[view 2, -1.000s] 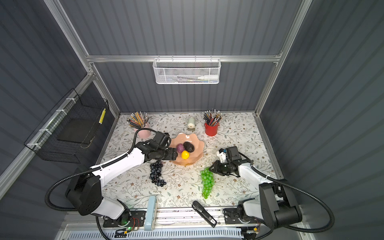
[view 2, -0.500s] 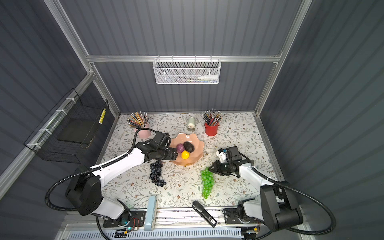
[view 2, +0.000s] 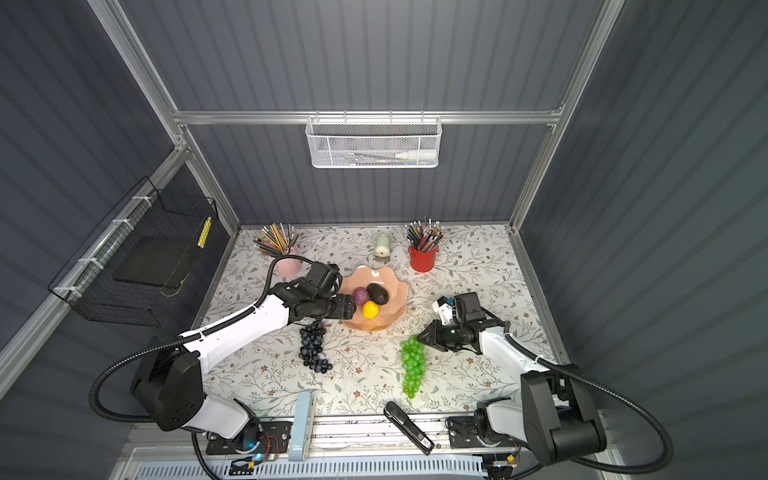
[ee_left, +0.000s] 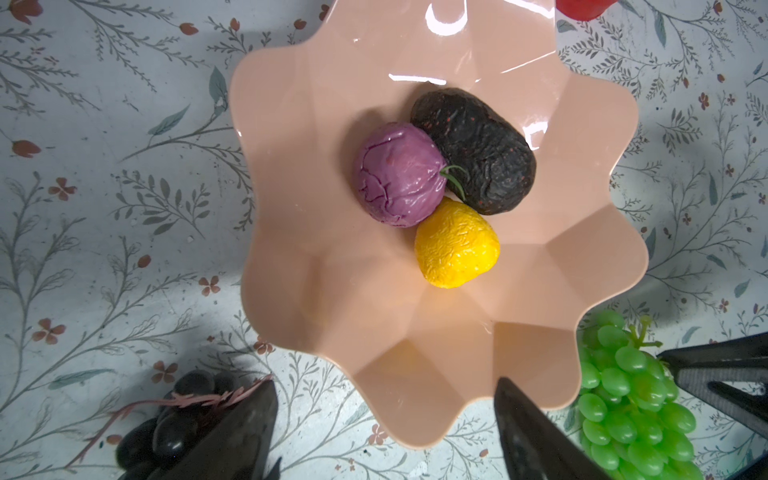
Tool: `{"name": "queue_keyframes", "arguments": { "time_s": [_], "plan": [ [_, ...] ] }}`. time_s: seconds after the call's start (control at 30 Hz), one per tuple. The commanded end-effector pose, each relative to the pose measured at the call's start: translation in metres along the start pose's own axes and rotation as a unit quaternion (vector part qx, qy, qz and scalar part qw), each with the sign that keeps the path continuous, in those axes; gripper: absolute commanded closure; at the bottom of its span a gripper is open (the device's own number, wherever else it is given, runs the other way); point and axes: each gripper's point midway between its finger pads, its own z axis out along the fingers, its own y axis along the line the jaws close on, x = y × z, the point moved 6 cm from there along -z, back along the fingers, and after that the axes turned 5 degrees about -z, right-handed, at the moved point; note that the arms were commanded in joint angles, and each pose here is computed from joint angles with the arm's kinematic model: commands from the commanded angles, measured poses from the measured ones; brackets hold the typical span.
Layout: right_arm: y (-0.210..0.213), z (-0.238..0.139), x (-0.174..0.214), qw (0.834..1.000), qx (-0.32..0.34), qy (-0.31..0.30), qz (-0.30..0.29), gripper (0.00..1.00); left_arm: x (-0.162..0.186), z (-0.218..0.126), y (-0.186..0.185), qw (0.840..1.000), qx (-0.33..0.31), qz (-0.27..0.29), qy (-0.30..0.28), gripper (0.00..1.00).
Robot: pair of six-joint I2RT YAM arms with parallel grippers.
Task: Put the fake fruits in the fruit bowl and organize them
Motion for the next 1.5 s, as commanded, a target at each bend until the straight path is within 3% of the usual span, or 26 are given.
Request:
{"name": "queue_keyframes", "arguments": {
  "time_s": [0.0, 0.17, 0.5, 0.73, 1.07, 1.3, 1.47],
  "plan": [
    [-0.001, -0.002, 0.007, 1.0, -0.007, 0.013, 0.016, 0.76, -0.003, 0.0, -0.003, 1.0, 0.004, 0.004, 0.005, 0.18],
    [-0.01, -0.004, 0.016, 0.999, 0.026, 0.008, 0.026, 0.68, -0.004, -0.001, -0.004, 1.0, 0.005, 0.004, 0.003, 0.18],
    [-0.02, -0.016, 0.014, 0.996, 0.077, -0.035, 0.03, 0.62, -0.004, -0.001, -0.004, 1.0, 0.006, 0.005, 0.003, 0.18],
    [-0.02, -0.007, 0.015, 0.998, 0.039, -0.029, 0.029, 0.6, -0.004, 0.002, -0.005, 1.0, 0.008, 0.004, 0.006, 0.18],
    [-0.016, 0.003, 0.017, 0.999, -0.014, -0.015, 0.035, 0.71, -0.007, 0.003, -0.007, 1.0, 0.01, 0.003, 0.006, 0.18],
    [-0.012, 0.0, 0.013, 0.999, -0.017, -0.023, 0.03, 0.93, -0.008, 0.003, -0.007, 1.0, 0.009, 0.003, 0.005, 0.18],
    [-0.008, -0.004, 0.009, 0.999, -0.018, -0.034, 0.024, 1.0, -0.008, 0.003, -0.007, 1.0, 0.009, 0.003, 0.005, 0.18]
  ]
}}
